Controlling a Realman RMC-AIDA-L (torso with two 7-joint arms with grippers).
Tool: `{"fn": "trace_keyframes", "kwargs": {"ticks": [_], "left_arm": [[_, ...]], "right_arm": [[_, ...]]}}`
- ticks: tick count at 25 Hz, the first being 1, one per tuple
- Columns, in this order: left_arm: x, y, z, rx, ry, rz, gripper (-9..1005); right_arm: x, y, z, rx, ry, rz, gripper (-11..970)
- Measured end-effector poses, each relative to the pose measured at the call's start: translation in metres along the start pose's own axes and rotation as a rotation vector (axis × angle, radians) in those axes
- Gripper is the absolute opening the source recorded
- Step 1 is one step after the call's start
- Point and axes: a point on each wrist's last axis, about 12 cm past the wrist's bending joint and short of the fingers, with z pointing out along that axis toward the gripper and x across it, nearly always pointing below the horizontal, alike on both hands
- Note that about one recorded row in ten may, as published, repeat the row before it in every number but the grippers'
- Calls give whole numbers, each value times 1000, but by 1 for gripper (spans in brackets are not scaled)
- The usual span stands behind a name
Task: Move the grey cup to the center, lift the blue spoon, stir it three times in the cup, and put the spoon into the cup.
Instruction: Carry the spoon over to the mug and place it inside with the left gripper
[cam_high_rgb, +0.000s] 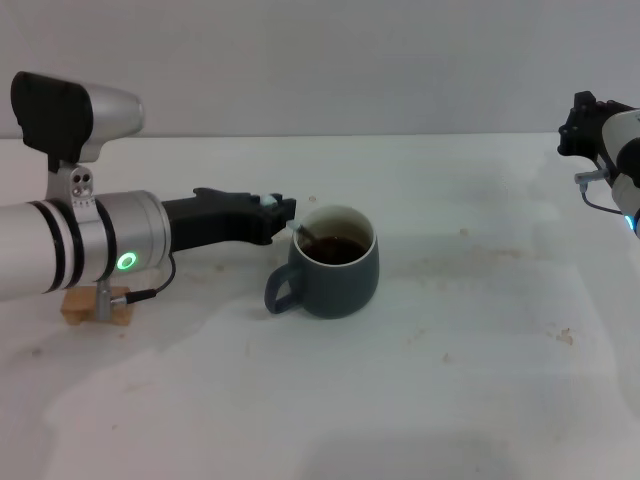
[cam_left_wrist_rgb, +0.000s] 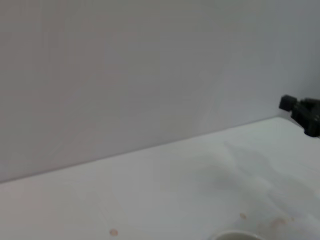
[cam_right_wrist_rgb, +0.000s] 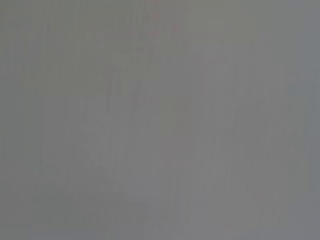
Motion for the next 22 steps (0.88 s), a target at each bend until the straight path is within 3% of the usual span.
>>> {"fn": "trace_keyframes", "kwargs": {"ticks": [11, 16, 22], "left_arm": [[5, -8, -12, 60, 44, 10, 146], [-1, -21, -1, 97, 44, 43, 146], [-6, -21, 13, 74, 31, 58, 147]], "right_arm": [[-3, 3, 2, -15, -4, -7, 7], [-3, 4, 2, -18, -6, -6, 6], [-1, 4, 0, -16, -2, -5, 6]]}}
